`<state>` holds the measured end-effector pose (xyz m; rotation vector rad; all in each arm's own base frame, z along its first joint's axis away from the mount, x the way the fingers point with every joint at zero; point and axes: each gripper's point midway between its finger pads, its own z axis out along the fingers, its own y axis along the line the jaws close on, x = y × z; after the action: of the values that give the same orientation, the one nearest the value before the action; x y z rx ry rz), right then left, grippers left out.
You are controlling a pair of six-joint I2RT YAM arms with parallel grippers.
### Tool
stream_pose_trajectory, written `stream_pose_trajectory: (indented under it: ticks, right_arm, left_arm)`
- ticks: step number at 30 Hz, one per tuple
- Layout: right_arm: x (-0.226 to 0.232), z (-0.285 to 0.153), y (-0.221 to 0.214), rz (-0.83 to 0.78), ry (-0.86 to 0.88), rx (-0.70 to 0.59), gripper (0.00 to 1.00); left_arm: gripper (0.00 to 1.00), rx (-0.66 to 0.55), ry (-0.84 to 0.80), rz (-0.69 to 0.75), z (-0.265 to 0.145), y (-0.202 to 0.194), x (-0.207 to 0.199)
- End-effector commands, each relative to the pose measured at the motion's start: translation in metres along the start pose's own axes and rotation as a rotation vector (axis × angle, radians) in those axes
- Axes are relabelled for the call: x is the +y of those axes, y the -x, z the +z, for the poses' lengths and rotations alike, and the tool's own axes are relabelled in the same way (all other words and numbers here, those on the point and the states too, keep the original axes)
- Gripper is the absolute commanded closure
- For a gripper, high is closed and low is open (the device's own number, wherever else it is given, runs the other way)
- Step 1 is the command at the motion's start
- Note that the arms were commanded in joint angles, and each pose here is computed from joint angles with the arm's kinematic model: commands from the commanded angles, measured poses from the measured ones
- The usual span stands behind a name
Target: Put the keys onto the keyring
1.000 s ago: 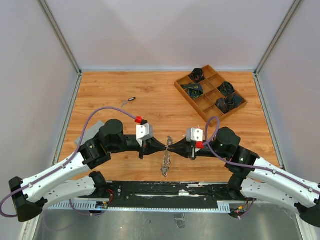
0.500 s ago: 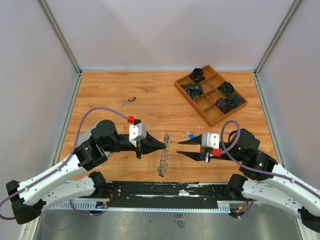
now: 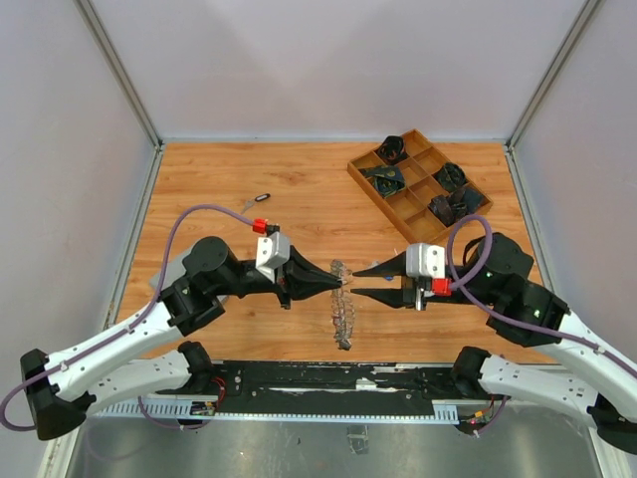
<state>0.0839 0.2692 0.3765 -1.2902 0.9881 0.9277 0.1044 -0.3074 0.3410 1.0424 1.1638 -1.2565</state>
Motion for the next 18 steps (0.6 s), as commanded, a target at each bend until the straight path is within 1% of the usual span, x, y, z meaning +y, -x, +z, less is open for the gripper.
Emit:
stream_pose_trajectory:
  ticks: [1, 6, 10, 13, 18]
  right_arm:
    - [0.013, -0.003, -0.005, 0.047, 0.09, 0.114, 0.69]
    - [0.017, -0.012, -0.019, 0.075, 0.114, 0.231, 0.67]
    - [0.015, -0.017, -0.032, 0.085, 0.084, 0.291, 0.67]
    - [0.01, -0.018, -0.041, 0.095, 0.05, 0.323, 0.67]
    - [0.002, -0.01, -0.05, 0.122, -0.004, 0.314, 0.67]
  left_arm:
    - [1.0, -0.015, -0.028, 0.048, 0.009, 0.029, -0.002]
    - [1.0, 0.186, 0.016, 0.03, 0.009, 0.014, 0.01]
    - [1.0, 0.351, 0.03, 0.009, 0.006, 0.006, 0.015]
    - [1.0, 0.442, 0.041, -0.013, 0.002, 0.002, 0.018]
    - [0.99, 0.575, 0.053, -0.061, -0.006, -0.006, 0.019]
